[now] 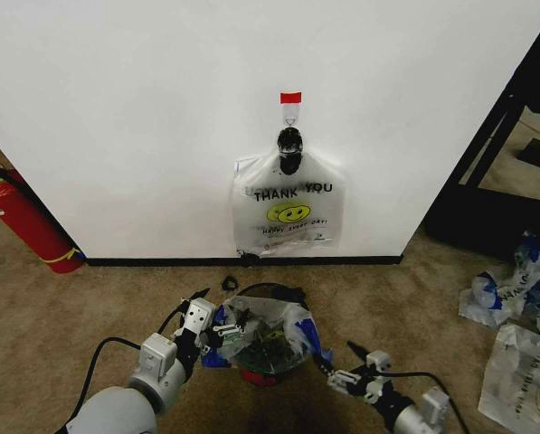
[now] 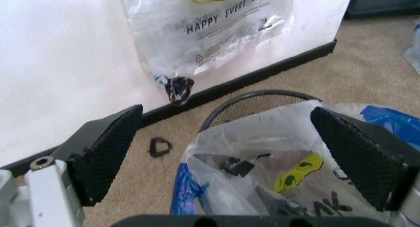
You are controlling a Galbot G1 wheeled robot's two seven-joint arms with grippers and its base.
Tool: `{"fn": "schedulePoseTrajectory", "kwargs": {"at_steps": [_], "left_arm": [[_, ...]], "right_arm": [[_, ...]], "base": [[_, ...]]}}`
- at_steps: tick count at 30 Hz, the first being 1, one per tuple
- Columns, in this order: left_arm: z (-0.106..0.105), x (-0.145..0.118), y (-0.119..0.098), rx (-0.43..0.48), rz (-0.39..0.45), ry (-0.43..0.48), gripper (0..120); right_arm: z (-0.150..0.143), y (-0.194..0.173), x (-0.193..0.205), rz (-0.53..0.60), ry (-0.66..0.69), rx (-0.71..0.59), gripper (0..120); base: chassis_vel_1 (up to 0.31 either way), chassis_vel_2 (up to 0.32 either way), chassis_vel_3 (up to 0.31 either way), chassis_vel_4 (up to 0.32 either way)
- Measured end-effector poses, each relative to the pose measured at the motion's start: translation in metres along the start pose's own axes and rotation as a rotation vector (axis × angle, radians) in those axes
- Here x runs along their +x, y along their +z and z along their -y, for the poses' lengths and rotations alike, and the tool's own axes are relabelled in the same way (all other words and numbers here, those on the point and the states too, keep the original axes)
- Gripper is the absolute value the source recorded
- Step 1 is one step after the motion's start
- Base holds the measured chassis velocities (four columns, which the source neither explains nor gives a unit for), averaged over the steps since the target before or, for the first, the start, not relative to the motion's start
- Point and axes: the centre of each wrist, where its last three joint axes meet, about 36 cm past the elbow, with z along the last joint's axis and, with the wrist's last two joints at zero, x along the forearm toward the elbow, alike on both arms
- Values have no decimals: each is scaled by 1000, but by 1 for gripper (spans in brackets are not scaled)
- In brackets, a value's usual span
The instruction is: Pick up the garbage bag from the wall and place it over the trash bin.
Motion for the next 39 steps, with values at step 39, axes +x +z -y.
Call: {"fn": "schedulePoseTrajectory", "kwargs": {"at_steps": [39], "left_arm": [[-49,-76,53,-285,-62,63,92]], "right_arm": [[2,-34,-115,-54,-190,573,99]], "base": [[0,0,0,0]]}}
